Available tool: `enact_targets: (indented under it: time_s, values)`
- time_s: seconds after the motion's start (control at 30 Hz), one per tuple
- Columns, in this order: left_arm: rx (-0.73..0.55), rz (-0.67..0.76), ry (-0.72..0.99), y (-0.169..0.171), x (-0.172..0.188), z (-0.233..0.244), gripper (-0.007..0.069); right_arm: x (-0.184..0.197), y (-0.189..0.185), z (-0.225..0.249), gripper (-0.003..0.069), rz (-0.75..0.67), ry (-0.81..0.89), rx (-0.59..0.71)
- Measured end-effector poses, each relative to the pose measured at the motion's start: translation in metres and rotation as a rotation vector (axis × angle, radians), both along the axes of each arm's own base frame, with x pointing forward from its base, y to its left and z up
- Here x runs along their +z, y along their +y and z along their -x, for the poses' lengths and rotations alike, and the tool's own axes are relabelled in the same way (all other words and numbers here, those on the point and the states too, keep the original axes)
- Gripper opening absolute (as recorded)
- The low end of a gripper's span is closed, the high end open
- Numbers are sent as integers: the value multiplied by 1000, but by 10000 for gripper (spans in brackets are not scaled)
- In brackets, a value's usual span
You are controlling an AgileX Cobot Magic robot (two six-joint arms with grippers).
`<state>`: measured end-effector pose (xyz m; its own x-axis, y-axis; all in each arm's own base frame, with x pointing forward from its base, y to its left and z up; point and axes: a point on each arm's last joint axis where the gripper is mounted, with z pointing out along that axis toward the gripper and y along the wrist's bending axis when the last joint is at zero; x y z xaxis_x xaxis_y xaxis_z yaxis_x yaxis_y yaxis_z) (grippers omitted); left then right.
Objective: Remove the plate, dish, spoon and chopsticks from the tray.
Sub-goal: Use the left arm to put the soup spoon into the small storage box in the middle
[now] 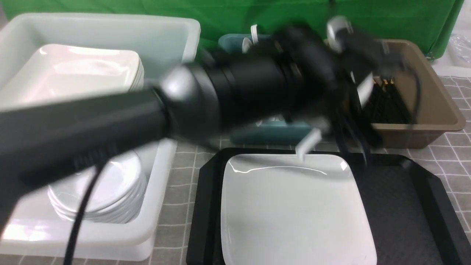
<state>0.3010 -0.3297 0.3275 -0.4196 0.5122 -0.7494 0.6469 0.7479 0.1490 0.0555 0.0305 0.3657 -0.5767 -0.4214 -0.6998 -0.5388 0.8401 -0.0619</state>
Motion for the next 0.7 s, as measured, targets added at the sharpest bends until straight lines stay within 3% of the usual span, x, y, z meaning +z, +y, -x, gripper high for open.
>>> enact_targets:
  time_s: [0.07, 0.23, 0.43, 0.53, 0.7]
  values:
    - [73, 69, -26, 21, 9, -40, 118, 0, 0, 0, 144, -3, 1, 2]
    - [179, 149, 1, 54, -14, -114, 118, 0, 1, 0, 150, -14, 6, -1]
    - [211, 110, 21, 59, -51, -147, 129, -1, 3, 2, 158, -31, 29, 9]
    - [210, 83, 19, 59, -59, -150, 186, -1, 4, 4, 162, -40, 46, 19]
    - [211, 79, 11, 61, -57, -150, 402, -2, 5, 5, 165, -47, 61, 27]
